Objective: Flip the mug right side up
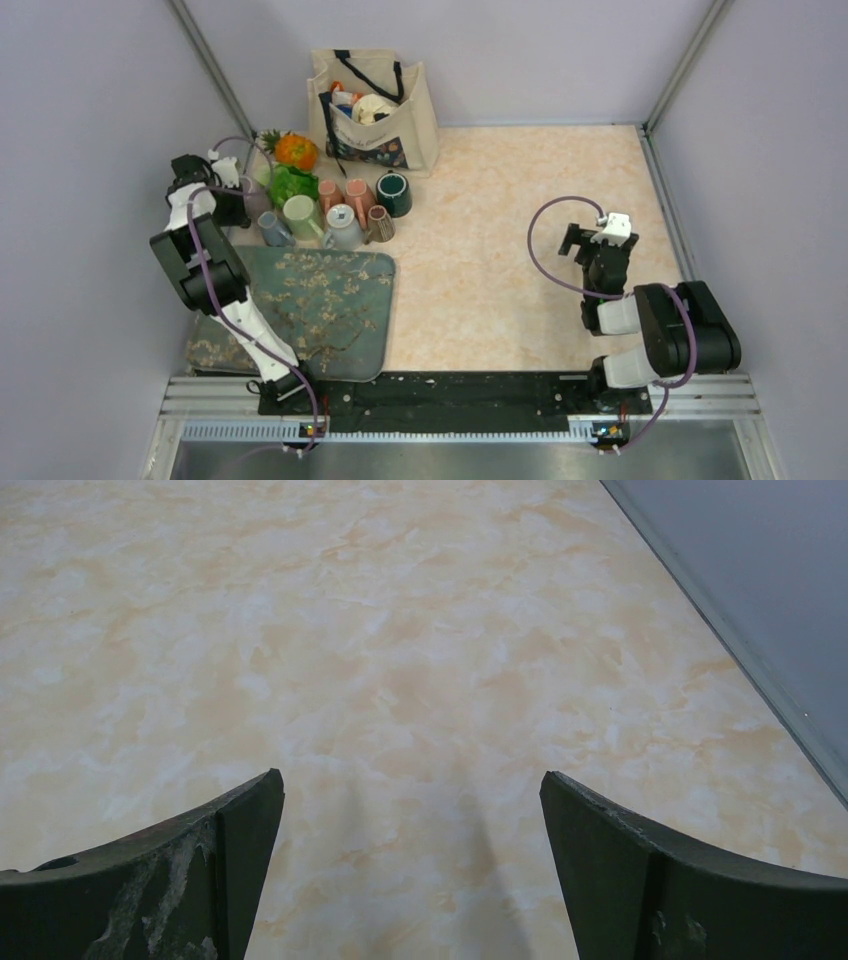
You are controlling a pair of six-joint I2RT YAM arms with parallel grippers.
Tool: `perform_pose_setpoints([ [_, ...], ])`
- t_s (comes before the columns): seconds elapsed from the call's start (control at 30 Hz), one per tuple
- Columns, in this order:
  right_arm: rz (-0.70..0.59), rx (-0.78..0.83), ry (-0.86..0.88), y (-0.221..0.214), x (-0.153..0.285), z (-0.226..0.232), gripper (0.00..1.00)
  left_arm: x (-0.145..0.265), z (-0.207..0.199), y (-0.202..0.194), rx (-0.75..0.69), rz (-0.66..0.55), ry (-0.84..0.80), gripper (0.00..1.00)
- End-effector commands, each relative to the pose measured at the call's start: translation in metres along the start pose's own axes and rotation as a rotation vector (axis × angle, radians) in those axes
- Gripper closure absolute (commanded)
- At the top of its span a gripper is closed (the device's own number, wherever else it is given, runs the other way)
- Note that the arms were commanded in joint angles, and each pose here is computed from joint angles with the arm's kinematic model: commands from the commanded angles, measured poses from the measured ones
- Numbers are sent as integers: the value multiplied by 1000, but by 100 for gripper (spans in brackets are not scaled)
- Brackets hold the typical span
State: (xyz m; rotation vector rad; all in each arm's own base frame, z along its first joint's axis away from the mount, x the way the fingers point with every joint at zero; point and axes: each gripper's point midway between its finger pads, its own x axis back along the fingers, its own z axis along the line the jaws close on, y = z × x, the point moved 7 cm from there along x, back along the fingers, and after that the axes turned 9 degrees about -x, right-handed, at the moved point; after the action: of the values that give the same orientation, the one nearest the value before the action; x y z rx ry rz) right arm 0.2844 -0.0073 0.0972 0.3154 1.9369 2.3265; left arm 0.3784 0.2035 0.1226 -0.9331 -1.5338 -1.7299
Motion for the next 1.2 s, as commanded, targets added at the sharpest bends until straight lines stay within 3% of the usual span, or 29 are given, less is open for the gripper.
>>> perform_pose_setpoints([
  [0.0, -25, 17, 16, 25, -9, 9, 1, 73, 1, 51, 21, -225, 86, 100],
  [0.2, 90, -39, 33, 47, -12, 32, 1, 105, -10, 63, 44, -297, 70, 100],
  [0.33, 116, -6, 207, 67, -6, 86, 1, 128, -30, 74, 30, -382, -33, 100],
  [0.47, 120, -27, 458, 92, 14, 169, 1, 146, -53, 83, 3, -415, -110, 100],
  [0.63, 142, -238, 831, 122, 42, 262, 1, 172, -93, 94, -37, -461, -249, 100],
  [0.83, 184, -504, 1164, 142, 61, 340, 2, 204, -175, 102, -161, -501, -509, 100],
  [1.0, 174, -711, 1306, 148, 59, 375, 2, 228, -226, 104, -209, -521, -706, 100],
  [1.17, 207, -810, 1416, 151, 59, 395, 5, 233, -258, 99, -244, -491, -829, 100],
])
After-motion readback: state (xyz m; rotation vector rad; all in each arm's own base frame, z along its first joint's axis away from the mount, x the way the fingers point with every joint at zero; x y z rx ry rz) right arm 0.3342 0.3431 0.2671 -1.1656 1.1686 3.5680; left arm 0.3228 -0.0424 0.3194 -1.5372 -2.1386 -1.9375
